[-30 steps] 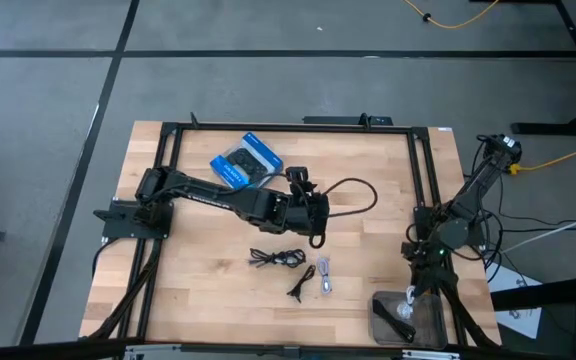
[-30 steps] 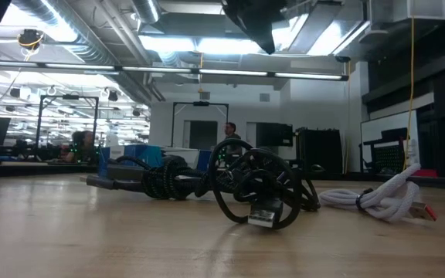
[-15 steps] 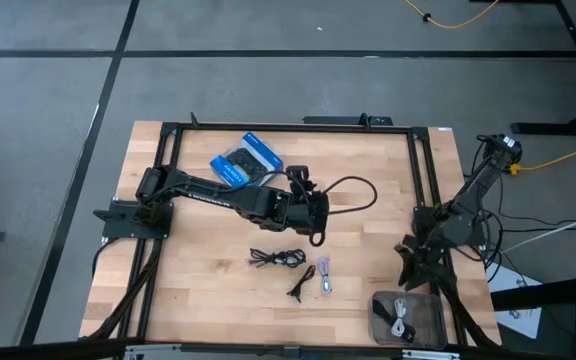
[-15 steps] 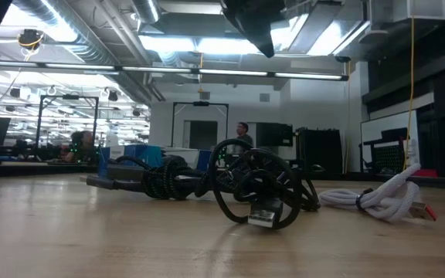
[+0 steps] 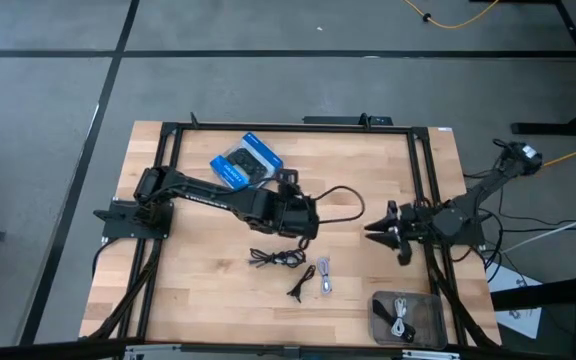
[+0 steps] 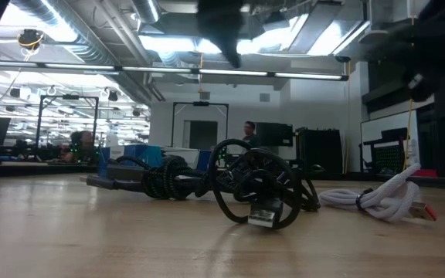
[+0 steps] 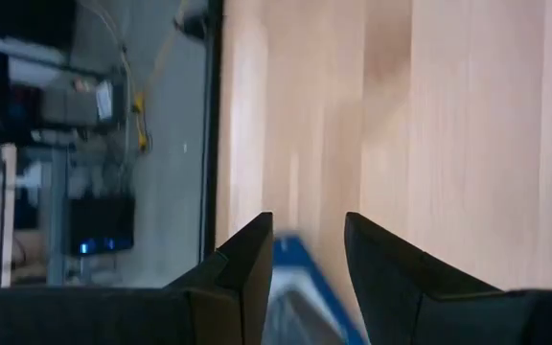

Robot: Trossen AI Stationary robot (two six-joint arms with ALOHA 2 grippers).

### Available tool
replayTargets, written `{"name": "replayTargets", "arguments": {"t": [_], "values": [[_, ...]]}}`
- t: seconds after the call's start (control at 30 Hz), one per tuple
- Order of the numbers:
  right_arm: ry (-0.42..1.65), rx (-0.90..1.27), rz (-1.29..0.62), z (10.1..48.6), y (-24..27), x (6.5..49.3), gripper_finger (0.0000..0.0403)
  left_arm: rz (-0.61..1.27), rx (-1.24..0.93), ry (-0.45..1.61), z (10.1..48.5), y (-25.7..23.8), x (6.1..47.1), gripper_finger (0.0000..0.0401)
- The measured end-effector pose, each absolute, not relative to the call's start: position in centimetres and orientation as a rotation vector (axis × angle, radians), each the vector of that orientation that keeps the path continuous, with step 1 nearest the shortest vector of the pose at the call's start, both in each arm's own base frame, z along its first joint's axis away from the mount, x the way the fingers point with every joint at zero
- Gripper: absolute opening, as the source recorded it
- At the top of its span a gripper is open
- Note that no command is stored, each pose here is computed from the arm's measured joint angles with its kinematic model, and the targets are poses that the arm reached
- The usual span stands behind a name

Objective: Pick and place USB-C Cables
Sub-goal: Put the bottom black charger cable into the black bin

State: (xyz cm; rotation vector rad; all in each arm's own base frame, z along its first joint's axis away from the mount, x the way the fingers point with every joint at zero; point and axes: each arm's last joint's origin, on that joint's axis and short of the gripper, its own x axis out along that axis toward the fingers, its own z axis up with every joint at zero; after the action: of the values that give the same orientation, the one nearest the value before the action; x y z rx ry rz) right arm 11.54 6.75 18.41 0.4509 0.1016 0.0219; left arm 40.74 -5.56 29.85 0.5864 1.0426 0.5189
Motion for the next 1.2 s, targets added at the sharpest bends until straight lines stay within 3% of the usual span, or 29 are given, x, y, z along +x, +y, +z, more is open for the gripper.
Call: {"name": "replayTargets", "arguments": {"t": [0.17,0.4,0.63,0.77,0.83,0.97,1.13,1.2], "values": [[0.162,0.319,0.018,21.1,6.6,15.2,0.0124,0.570,0.492,1.213,29.7,-5.0,38.3,0.0123],[0.435,0.149,0.063,22.6,6.2,22.8,0.0124,0.656,0.461,1.434,28.4,-4.6,35.4,0.0123],[0.563,0.056,0.239,21.5,7.7,29.8,0.0124,0.643,0.241,1.392,26.8,-5.0,29.6,0.0123],[0.628,0.018,0.316,20.9,8.6,31.7,0.0124,0.505,0.054,1.319,24.5,-6.8,27.6,0.0118],[0.681,0.020,0.269,20.4,8.6,31.9,0.0124,0.418,-0.021,1.287,22.6,-7.7,28.0,0.0110],[0.795,0.050,-0.009,19.9,7.6,30.9,0.0124,0.331,-0.038,1.290,18.7,-8.4,29.1,0.0097],[0.854,0.086,-0.226,21.7,6.5,28.3,0.0124,0.225,-0.091,1.290,15.9,-8.3,31.6,0.0093],[0.866,0.109,-0.278,22.9,6.1,26.8,0.0124,0.109,-0.160,1.185,15.0,-8.3,33.7,0.0093]]}}
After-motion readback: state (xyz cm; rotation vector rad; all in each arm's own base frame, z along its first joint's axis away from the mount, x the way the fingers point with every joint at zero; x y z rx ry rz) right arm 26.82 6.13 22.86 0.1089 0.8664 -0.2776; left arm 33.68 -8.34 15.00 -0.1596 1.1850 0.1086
